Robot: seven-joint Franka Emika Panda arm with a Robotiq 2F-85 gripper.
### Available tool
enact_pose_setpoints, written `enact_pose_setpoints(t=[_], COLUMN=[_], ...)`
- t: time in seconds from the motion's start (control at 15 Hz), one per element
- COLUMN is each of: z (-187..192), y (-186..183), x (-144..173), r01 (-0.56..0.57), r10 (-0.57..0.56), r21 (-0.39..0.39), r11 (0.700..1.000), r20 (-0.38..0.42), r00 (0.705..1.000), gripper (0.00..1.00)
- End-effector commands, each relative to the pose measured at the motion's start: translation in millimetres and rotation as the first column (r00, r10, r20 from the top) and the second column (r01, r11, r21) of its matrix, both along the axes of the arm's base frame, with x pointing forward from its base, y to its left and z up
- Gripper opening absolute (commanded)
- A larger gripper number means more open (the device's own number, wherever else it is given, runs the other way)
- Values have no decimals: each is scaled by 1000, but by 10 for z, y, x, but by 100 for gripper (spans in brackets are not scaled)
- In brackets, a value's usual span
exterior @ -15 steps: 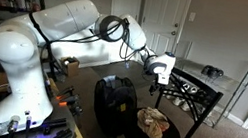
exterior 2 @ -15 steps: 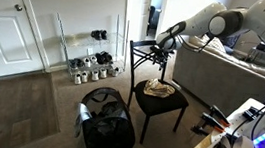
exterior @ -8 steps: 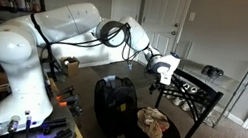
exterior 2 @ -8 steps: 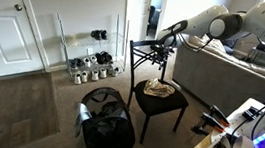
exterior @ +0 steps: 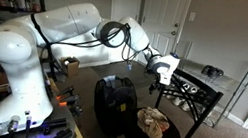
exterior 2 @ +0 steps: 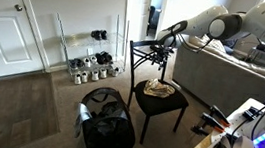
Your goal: Put the peach shirt in the laundry basket
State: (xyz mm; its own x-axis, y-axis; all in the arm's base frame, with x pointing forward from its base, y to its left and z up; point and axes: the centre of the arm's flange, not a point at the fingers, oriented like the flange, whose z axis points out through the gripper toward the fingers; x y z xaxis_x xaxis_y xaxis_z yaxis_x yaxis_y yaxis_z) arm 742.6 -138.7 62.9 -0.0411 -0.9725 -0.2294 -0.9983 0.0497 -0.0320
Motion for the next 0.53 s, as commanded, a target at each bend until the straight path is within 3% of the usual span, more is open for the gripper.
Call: enact_pose_setpoints(t=[0.0,0.47], z=[-289,-1069], y=[-3,-200], x=[56,-62], r01=[32,88], r10=[-32,-89], r21=[-18,-10], r11=[999,996], r20=[10,-87], r00=[999,992], gripper=[100,100])
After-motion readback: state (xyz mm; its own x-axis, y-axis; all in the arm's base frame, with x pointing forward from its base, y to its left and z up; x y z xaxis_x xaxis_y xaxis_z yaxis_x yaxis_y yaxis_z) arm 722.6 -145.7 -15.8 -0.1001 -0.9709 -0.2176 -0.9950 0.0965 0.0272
